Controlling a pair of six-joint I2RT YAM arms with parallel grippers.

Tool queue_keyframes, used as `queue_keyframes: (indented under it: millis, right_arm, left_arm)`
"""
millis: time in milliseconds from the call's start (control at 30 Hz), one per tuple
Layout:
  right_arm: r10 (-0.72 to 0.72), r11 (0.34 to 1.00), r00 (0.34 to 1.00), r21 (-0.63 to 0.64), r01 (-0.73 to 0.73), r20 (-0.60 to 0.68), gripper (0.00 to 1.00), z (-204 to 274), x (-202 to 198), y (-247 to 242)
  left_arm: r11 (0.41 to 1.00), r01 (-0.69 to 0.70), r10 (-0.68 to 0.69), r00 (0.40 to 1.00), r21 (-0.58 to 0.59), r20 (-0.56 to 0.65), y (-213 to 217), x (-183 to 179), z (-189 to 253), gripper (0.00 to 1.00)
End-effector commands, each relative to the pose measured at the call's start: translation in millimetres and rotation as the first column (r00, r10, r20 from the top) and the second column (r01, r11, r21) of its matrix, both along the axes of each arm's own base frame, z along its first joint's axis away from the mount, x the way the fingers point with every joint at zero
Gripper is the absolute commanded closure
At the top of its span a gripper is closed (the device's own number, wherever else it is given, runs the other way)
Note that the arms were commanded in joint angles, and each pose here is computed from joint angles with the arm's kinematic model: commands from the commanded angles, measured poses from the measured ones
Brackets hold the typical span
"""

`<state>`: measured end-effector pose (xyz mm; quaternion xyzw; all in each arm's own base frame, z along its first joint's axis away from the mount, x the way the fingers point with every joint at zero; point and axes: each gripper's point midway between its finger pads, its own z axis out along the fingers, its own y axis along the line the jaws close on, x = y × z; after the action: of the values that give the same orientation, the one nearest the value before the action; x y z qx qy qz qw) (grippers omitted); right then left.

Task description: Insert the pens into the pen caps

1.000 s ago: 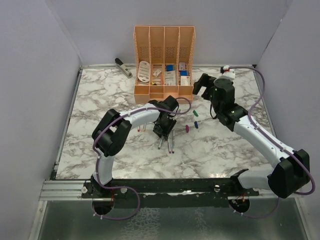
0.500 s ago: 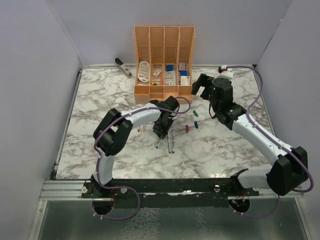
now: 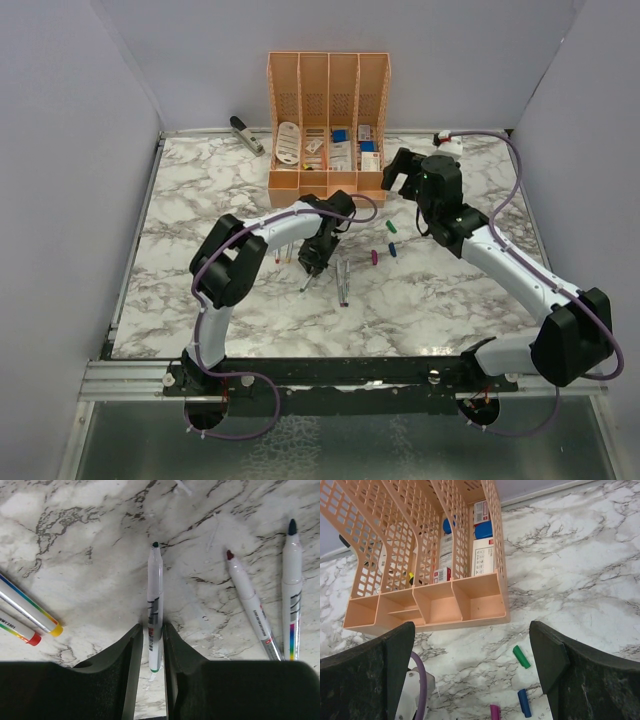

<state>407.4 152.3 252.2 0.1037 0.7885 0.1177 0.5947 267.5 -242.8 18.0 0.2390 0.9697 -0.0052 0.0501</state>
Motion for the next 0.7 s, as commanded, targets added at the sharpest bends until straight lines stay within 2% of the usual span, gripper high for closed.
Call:
queue_keyframes:
  millis: [0, 533, 600, 667]
  right_arm:
    - [0.018, 1.000, 0.999, 0.017, -0.019, 0.047, 0.04, 20, 6, 6]
    - [0.017, 0.999, 0.999, 0.029, -0.018, 0.032, 0.04, 15, 7, 8]
    - [0.013, 0.999, 0.999, 0.029, -0.014, 0.031, 0.04, 14, 6, 7]
    - [0.008, 1.000, 1.000, 0.025, -0.009, 0.028, 0.04, 13, 6, 6]
  left_arm:
    - [0.989, 0.013, -0.007, 0.999, 0.147, -0.042, 34, -1, -27, 0.75]
    - [0.990, 0.088, -0.074, 0.989, 0.106, -0.131, 25, -8, -38, 0.80]
    - [0.990, 0.096, -0.081, 0.987, 0.104, -0.142, 25, -10, -40, 0.84]
    - [0.990, 0.101, -0.086, 0.985, 0.101, -0.147, 25, -10, -41, 0.92]
